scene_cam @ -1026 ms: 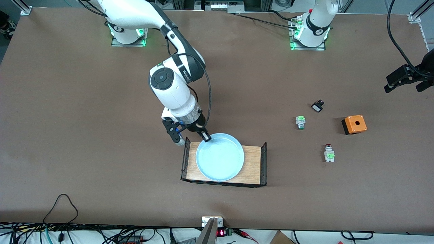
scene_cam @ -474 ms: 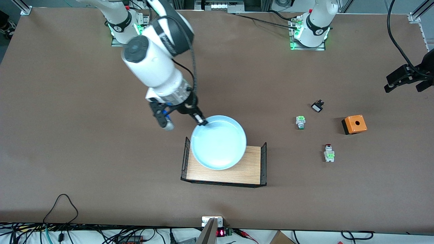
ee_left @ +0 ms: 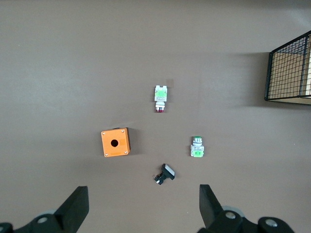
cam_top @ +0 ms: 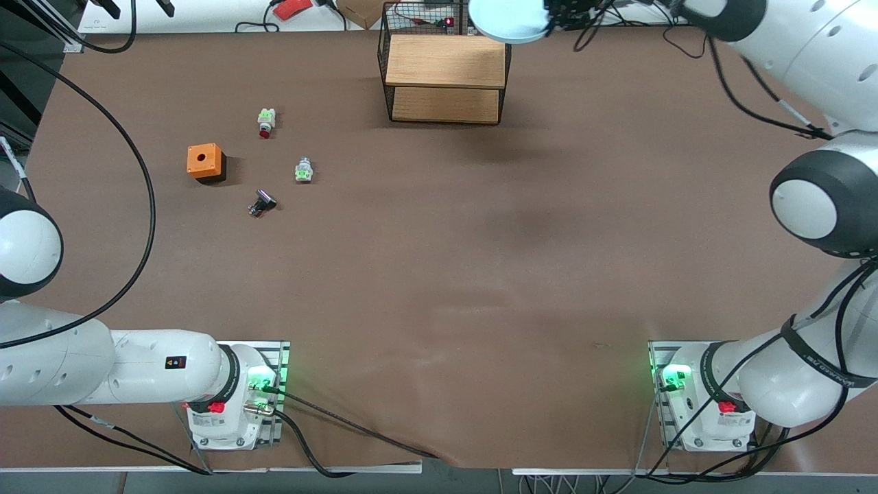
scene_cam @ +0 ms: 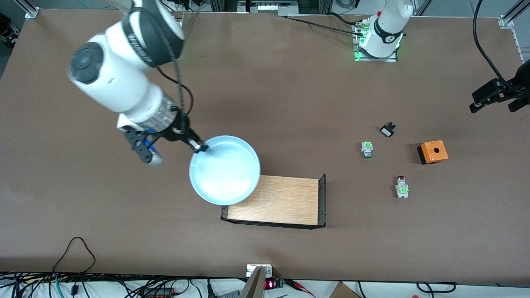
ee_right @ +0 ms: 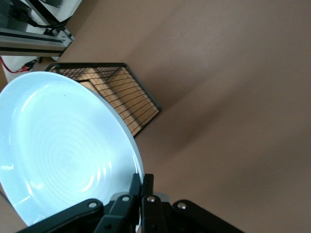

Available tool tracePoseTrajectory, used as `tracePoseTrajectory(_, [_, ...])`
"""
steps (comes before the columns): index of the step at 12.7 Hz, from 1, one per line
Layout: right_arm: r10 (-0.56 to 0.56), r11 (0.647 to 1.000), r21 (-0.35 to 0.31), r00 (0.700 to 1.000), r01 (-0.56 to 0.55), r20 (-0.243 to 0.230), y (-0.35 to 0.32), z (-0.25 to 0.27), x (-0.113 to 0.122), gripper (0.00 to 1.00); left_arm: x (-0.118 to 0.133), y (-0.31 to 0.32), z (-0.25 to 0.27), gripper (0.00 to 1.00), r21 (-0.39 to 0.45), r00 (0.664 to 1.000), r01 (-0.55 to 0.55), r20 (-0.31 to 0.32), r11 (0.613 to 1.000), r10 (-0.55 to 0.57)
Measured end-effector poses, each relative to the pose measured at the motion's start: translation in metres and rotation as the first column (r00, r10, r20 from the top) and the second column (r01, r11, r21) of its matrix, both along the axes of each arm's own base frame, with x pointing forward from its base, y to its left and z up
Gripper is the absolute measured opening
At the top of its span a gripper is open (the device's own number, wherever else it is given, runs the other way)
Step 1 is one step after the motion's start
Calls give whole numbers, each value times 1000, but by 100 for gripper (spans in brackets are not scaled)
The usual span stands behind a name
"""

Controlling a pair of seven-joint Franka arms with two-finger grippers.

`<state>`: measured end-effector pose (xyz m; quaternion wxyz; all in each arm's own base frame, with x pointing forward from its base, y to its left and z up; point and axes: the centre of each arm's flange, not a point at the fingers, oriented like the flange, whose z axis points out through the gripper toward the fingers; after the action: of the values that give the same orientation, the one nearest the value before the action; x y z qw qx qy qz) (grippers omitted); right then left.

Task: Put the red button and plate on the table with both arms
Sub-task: 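Lift the blue plate off the tray with the right gripper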

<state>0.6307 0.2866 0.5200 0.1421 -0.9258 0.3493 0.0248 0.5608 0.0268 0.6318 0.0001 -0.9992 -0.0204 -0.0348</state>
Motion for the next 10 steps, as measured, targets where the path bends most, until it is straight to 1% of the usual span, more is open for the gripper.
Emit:
tracePoseTrajectory(2, [62,998,-16,998,-62,-9,-44,0,6,2,0,0,0,100,0,1000,0,0,1000,0])
tracePoseTrajectory(4, [138,990,-28,990,-139,-39,-89,-10,6,2,0,0,0,100,0,1000,0,0,1000,0])
tracePoseTrajectory(6, [219,975,-26,973,-221,-71,-128,-23,1,2,0,0,0,100,0,1000,0,0,1000,0])
tracePoseTrajectory(10, [350,936,-4,932,-352,-99,-197,-61,-8,2,0,-3,0,100,0,1000,6,1,1000,-6])
